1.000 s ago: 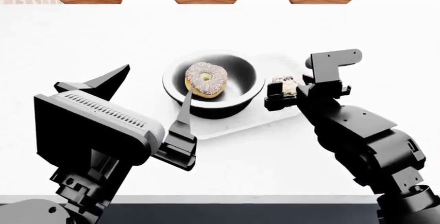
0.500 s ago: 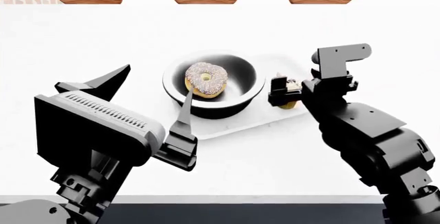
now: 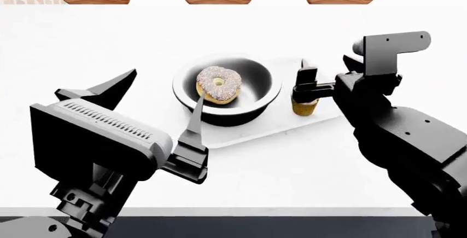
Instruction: Pick up the bowl with donut and place it on the tray. Pick up the cupcake and place it on the tray.
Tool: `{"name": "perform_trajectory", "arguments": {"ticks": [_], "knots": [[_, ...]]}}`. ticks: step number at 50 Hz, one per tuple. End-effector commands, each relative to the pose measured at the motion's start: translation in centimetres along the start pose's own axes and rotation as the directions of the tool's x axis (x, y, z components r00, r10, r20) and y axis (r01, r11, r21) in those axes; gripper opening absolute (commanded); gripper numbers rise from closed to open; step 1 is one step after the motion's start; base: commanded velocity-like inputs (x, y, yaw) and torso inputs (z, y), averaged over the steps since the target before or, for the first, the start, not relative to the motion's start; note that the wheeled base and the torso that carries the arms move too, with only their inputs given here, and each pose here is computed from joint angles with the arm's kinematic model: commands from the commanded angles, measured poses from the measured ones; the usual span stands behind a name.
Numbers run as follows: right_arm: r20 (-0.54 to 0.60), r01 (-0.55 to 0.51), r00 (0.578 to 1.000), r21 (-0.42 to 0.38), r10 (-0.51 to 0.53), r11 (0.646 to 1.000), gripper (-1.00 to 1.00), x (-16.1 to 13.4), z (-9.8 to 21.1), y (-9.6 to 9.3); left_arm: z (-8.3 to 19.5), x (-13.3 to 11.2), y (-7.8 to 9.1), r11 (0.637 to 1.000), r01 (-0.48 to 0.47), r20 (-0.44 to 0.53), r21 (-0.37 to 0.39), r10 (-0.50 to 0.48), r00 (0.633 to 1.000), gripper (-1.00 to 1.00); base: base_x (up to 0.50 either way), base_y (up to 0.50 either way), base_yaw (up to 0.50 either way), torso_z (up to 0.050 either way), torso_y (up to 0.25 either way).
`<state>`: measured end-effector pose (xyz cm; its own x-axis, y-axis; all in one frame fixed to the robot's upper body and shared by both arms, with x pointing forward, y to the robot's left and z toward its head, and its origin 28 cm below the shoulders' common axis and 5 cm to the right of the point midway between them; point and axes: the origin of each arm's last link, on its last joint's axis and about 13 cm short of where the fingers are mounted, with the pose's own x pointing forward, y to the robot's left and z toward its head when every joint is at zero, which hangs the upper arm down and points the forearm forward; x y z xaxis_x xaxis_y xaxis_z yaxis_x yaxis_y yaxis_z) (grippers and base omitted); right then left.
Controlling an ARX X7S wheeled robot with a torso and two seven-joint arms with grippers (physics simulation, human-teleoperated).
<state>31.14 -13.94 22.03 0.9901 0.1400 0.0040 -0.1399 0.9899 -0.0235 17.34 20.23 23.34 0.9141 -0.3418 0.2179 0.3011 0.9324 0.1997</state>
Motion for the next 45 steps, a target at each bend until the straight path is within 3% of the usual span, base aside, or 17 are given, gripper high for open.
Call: {"name": "perform_trajectory", "arguments": {"ticks": [1,15,31,45], "knots": [[0.086,-0.006,0.996,0.0,0.006,1.0,1.0,-3.1,1.4,0.5,0.2,-0.3,-0.1,1.0,0.001,0.016,-0.008,-0.001,1.0,1.0,0.0,0.0,0.0,0.0,0.0],[0.147,-0.002,0.989,-0.017,0.005,1.0,1.0,-7.4,1.9,1.4,0.5,-0.9,-0.2,1.0,-0.007,0.053,-0.019,0.008,0.999,1.0,0.0,0.0,0.0,0.0,0.0],[0.216,0.027,0.976,0.028,-0.033,0.999,1.0,-12.2,1.7,2.0,0.6,-2.2,-0.3,1.0,-0.018,0.132,-0.024,0.021,0.991,1.0,0.0,0.0,0.0,0.0,0.0],[0.233,0.037,0.971,0.048,-0.047,0.998,1.0,-15.4,0.2,2.4,0.2,-3.3,-0.1,0.999,-0.052,0.131,-0.01,0.053,0.99,1.0,0.0,0.0,0.0,0.0,0.0]]}}
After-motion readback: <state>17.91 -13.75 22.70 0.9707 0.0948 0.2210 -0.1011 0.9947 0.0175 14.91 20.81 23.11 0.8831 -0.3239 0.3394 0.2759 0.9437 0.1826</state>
